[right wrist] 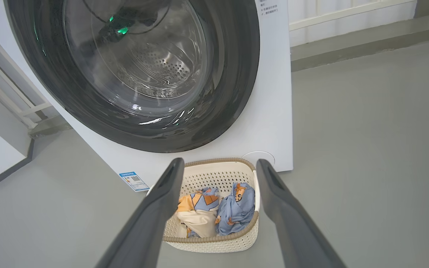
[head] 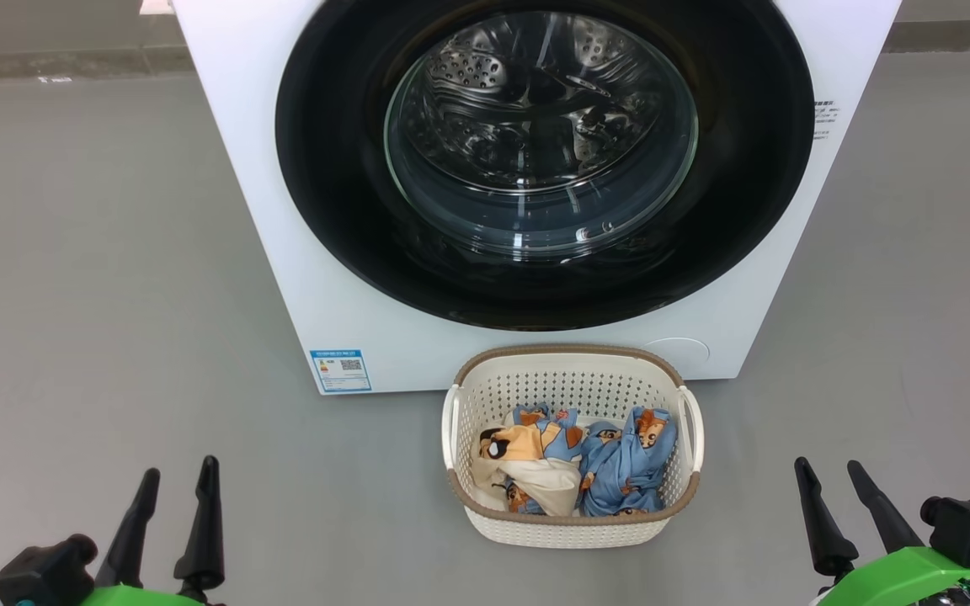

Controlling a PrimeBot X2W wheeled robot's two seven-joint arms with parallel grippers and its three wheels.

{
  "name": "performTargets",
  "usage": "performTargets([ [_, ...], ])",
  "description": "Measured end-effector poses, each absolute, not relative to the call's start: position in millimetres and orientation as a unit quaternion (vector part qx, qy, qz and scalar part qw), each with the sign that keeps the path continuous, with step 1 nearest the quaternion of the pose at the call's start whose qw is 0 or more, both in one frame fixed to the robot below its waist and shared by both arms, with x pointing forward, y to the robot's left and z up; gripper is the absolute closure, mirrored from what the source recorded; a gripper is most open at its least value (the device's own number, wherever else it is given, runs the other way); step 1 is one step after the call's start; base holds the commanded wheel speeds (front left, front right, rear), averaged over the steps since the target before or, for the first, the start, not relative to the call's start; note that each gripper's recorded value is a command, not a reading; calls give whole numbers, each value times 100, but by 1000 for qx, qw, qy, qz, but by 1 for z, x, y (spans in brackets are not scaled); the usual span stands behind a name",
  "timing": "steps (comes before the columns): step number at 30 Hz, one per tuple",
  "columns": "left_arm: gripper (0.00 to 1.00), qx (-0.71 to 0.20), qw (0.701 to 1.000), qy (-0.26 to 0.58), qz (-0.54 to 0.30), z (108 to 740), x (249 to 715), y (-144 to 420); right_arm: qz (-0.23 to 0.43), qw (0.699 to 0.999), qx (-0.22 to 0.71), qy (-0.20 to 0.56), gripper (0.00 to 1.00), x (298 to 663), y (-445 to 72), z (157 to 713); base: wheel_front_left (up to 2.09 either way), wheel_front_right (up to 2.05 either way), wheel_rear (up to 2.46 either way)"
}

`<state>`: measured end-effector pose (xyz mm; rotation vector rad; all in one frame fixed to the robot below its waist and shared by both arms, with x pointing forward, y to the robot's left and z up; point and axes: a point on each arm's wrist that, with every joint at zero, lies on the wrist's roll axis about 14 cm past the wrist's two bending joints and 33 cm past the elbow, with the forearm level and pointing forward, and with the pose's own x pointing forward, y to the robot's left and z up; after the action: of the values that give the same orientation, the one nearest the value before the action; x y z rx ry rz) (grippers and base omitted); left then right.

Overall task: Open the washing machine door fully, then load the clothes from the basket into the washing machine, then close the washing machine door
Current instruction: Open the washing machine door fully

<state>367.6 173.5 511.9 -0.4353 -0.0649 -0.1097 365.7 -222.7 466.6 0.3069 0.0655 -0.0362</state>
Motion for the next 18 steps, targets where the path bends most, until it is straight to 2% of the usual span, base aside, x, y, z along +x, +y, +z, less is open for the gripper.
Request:
performTargets([
  [12,0,-160,984,-43,-70,515,367,172,-10,995,96,24,0,364,-225,469,0,0,0],
  [18,0,-158,985,-35,-67,509,367,173,-29,995,96,18,0,362,-238,472,0,0,0],
])
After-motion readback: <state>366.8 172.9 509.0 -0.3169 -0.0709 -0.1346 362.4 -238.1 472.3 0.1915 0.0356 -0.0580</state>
